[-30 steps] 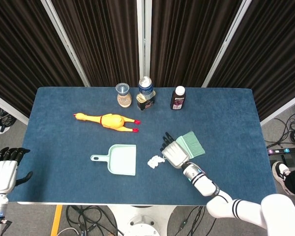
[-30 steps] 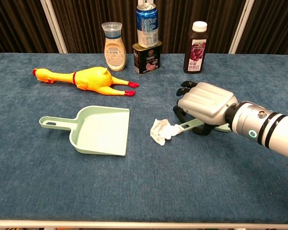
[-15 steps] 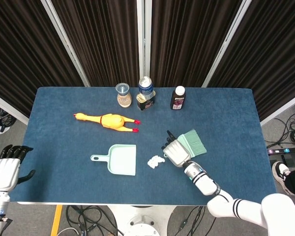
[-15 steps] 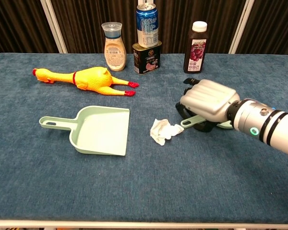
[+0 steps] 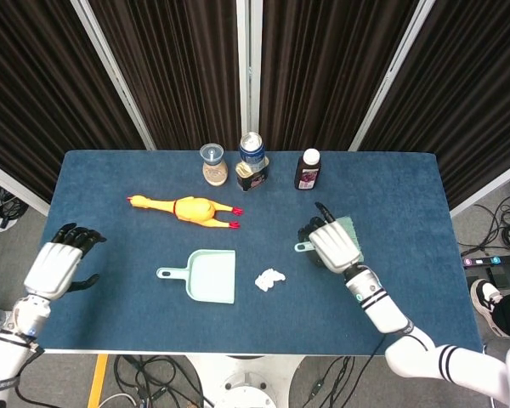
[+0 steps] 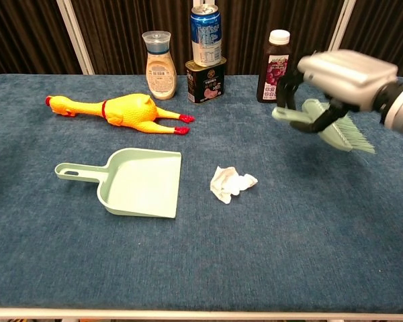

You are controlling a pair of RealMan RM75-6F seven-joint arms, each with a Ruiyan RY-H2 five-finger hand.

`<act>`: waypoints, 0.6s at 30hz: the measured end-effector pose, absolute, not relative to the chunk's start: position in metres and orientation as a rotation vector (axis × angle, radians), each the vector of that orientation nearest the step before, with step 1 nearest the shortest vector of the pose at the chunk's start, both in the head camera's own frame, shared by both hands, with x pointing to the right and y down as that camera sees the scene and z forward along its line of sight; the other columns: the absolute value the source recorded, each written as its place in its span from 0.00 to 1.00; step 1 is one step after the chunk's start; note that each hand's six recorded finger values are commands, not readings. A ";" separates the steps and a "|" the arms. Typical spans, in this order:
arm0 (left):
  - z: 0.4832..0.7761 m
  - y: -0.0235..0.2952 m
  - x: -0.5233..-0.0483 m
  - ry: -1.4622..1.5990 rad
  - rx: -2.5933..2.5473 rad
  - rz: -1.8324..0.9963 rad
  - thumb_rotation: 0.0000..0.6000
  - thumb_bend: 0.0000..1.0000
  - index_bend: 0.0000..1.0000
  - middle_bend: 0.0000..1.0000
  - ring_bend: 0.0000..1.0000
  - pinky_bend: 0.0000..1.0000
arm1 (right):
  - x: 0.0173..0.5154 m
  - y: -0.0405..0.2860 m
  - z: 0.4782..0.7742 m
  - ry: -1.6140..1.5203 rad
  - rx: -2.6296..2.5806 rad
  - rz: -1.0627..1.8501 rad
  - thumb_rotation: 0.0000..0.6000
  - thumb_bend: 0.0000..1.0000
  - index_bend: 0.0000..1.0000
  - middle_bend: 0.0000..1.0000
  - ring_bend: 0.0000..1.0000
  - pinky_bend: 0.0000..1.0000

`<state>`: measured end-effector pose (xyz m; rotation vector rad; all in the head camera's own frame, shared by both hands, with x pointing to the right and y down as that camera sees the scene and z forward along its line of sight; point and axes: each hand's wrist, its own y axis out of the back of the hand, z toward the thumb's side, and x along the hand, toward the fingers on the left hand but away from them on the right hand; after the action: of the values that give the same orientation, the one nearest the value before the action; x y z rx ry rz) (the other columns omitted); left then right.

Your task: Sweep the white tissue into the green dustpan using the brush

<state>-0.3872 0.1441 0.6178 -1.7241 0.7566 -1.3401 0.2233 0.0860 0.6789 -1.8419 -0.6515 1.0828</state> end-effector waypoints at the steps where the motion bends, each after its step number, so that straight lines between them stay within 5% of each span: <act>1: 0.621 0.141 -0.382 0.741 -1.735 -1.338 1.00 0.19 0.32 0.28 0.18 0.13 | 0.226 0.082 0.674 -0.686 -1.862 1.073 1.00 0.42 0.72 0.59 0.29 0.05; 8: 0.662 0.124 -0.336 0.632 -1.827 -1.352 1.00 0.19 0.38 0.37 0.27 0.22 | 0.240 0.053 0.640 -0.861 -1.912 1.001 1.00 0.42 0.73 0.59 0.29 0.05; 18: 0.710 0.134 -0.287 0.571 -1.921 -1.391 1.00 0.19 0.41 0.42 0.33 0.33 | 0.241 0.055 0.640 -0.852 -1.917 1.003 1.00 0.42 0.73 0.59 0.29 0.05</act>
<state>-0.2875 0.1340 0.7098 -1.9207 0.5715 -1.3909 0.2405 0.0550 0.6401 -1.9167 -0.8523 1.0028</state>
